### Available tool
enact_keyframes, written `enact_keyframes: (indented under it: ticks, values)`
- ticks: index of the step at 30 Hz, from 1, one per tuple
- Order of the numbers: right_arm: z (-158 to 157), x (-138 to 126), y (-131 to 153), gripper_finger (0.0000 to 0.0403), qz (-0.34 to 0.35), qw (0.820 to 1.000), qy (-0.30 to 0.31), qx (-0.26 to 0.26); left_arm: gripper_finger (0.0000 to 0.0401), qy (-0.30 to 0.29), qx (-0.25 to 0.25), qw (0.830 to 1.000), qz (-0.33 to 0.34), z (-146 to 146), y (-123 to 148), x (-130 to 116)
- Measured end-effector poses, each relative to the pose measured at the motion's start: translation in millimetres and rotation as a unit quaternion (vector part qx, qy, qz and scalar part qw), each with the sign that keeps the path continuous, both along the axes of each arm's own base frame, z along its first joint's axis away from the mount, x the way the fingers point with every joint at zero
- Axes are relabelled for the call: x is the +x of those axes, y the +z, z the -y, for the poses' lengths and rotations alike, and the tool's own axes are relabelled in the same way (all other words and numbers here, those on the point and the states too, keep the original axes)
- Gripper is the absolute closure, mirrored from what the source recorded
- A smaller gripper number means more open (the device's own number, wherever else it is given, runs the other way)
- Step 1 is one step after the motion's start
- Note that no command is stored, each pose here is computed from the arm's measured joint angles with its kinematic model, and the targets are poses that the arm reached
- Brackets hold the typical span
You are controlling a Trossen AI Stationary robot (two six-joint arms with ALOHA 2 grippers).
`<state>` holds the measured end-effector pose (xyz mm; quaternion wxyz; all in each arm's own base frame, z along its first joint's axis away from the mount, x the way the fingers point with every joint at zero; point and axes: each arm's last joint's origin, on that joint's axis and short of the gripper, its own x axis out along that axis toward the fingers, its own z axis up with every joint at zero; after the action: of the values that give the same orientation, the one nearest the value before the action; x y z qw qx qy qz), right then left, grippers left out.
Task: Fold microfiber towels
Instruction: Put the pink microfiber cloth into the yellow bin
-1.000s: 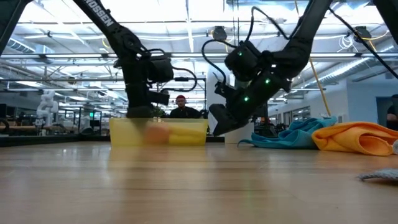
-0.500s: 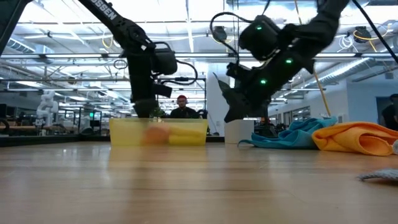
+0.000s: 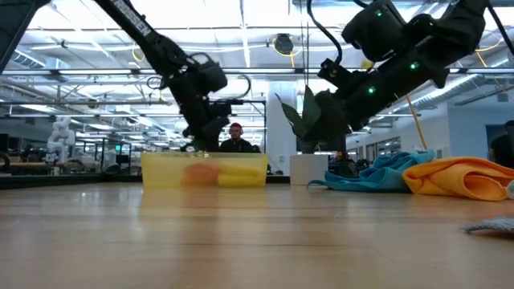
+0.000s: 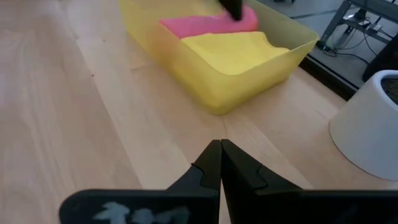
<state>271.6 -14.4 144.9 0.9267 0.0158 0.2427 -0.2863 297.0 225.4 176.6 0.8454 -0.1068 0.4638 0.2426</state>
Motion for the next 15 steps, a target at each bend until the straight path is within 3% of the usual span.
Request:
enact_keyframes:
  ticks: [5, 8, 11, 15]
  values:
    - [0.0, -1.4, -1.2, 0.0403, 0.001, 1.000, -0.001, 0.005, 0.0398, 0.000, -0.027, 0.999, -0.037, -2.5, -29.9, 2.9]
    - [-1.3, -1.3, -1.1, 0.0403, -0.003, 1.000, 0.004, -0.002, 0.0397, -0.004, -0.008, 0.999, -0.050, 0.0, -32.0, 6.1]
    - [-3.5, -1.7, 0.2, 0.0403, -0.004, 1.000, 0.002, -0.013, 0.0399, -0.015, 0.020, 0.998, -0.050, 7.7, -16.4, 7.4]
    - [-7.5, -2.6, 2.3, 0.0403, -0.009, 1.000, 0.012, -0.023, 0.0396, -0.035, 0.055, 0.998, -0.009, 27.6, 28.9, 5.8]
